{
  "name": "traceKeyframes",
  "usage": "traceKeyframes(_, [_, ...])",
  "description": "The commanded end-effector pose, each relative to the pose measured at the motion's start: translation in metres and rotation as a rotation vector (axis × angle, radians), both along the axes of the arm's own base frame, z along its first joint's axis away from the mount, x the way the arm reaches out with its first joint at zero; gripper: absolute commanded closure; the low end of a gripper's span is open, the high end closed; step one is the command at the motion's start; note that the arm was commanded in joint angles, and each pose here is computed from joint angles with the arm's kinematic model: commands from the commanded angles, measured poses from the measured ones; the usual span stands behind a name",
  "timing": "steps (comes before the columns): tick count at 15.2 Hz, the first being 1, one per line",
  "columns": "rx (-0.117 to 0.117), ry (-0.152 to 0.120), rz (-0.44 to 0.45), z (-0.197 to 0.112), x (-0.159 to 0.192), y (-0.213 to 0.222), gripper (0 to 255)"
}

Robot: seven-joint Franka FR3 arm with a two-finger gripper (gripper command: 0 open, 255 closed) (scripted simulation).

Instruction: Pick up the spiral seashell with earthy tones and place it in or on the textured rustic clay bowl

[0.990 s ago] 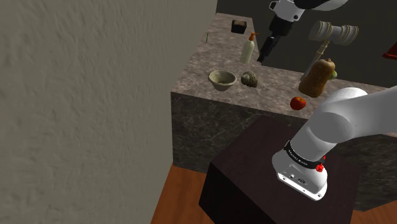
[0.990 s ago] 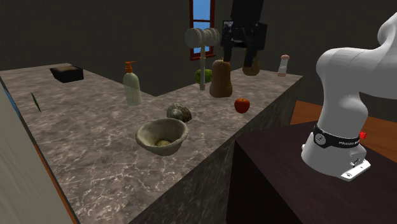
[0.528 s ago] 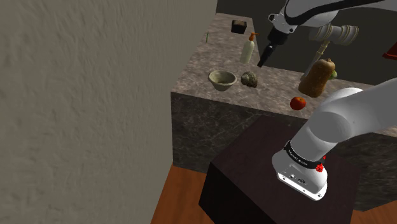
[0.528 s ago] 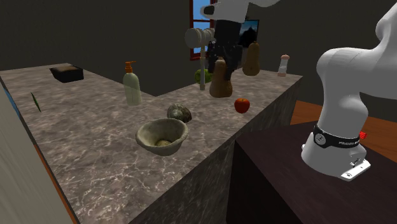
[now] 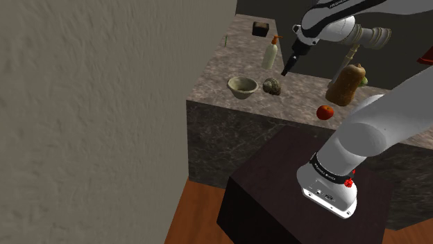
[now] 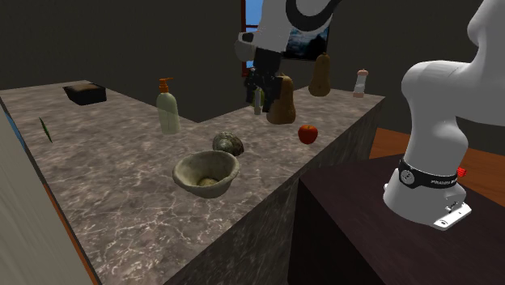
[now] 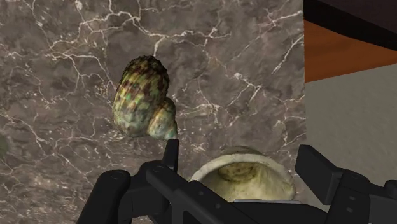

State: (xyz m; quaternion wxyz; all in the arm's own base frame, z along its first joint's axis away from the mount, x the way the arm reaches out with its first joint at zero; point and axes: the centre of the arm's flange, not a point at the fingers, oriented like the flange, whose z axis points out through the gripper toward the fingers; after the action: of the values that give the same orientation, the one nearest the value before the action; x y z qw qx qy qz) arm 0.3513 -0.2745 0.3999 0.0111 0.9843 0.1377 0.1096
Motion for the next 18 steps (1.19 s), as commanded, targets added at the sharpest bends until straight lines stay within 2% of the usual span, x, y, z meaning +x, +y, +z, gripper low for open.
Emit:
traceKeyframes(1, [-0.012, -0.012, 0.012, -0.015, 0.006, -0.021, 0])
traceKeyframes(15, [-0.063, -0.094, 0.087, -0.100, 0.061, -0.168, 0])
traceKeyframes(18, [-0.065, -0.098, 0.091, -0.114, 0.067, -0.174, 0])
